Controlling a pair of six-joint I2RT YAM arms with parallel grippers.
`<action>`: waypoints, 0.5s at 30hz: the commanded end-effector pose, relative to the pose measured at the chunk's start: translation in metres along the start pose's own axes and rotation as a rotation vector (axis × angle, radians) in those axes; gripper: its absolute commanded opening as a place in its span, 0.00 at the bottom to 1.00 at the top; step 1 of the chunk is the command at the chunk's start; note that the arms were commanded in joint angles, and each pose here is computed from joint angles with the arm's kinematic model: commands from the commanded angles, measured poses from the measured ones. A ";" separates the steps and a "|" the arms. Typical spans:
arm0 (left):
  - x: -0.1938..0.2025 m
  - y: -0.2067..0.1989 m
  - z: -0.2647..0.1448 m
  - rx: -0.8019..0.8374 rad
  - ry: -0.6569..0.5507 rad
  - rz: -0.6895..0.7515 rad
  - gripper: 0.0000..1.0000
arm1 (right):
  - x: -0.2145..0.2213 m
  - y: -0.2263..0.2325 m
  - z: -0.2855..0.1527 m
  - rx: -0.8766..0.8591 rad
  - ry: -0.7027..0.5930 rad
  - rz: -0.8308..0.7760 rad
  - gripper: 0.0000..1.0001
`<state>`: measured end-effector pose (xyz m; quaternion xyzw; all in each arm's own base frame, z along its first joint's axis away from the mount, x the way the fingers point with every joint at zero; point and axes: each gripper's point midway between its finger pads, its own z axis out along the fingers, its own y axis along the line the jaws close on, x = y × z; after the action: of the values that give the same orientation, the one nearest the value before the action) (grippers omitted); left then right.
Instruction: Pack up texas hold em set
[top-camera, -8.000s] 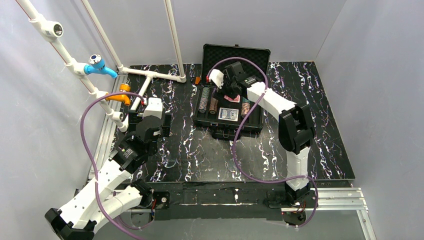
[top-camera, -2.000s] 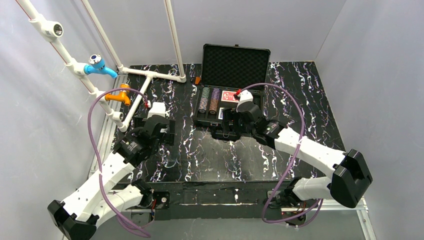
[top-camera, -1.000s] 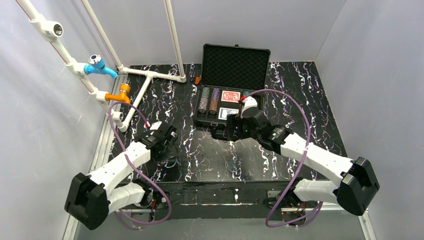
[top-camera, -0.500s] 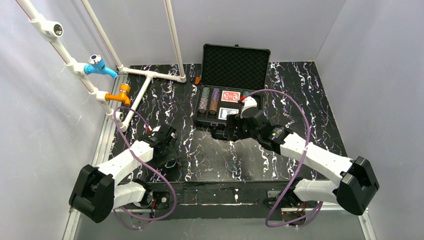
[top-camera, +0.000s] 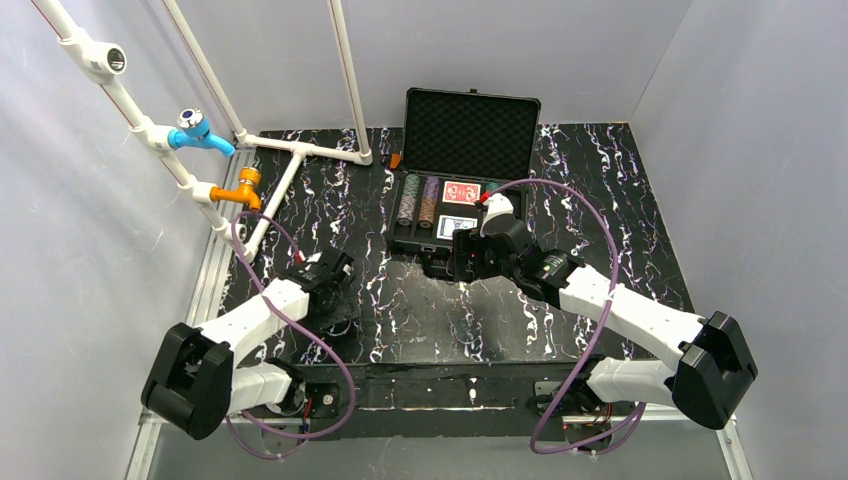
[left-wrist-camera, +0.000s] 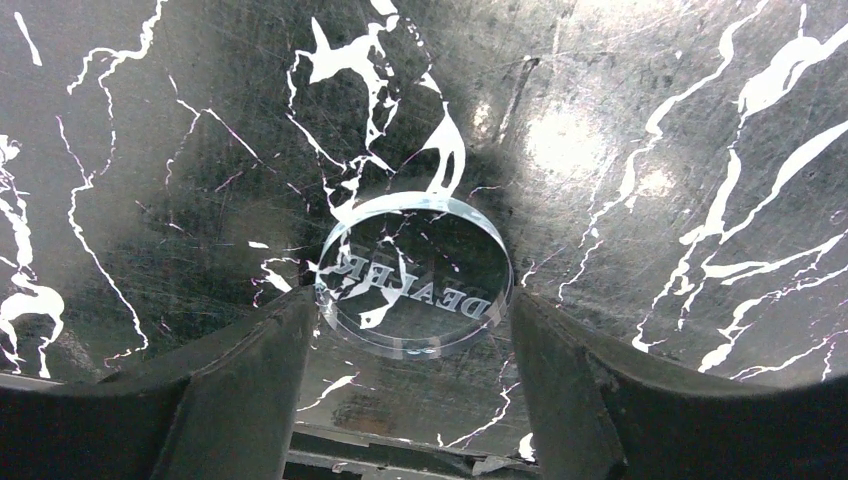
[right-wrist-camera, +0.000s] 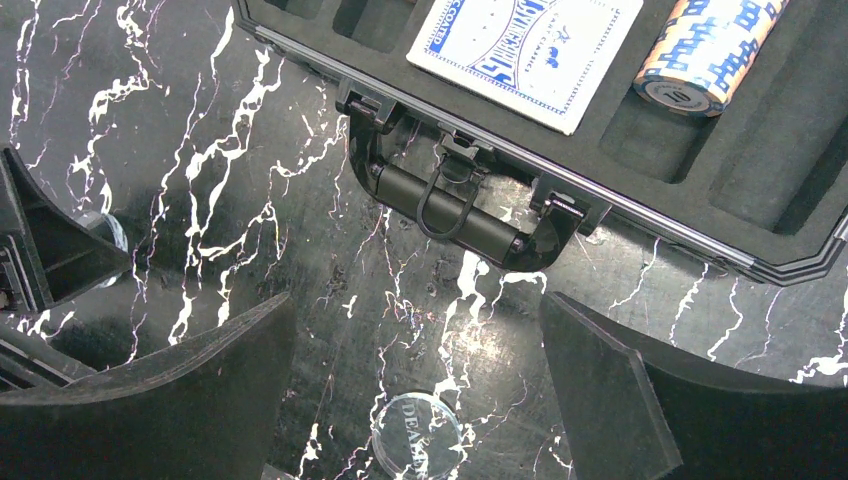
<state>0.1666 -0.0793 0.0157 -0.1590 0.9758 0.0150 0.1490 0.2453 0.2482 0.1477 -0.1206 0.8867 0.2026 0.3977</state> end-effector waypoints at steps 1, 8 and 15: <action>0.008 0.002 0.012 -0.014 0.043 0.008 0.72 | -0.003 0.004 0.001 -0.013 -0.010 0.004 0.98; 0.007 0.001 0.015 -0.020 0.048 0.029 0.73 | -0.001 0.004 0.001 -0.014 -0.007 0.007 0.98; 0.010 0.002 0.018 -0.033 0.065 0.034 0.58 | 0.000 0.003 0.002 -0.014 -0.005 0.005 0.98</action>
<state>0.1696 -0.0816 0.0144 -0.1438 0.9799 0.0208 0.1365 0.2442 0.2487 0.1466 -0.1222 0.8872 0.2045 0.3951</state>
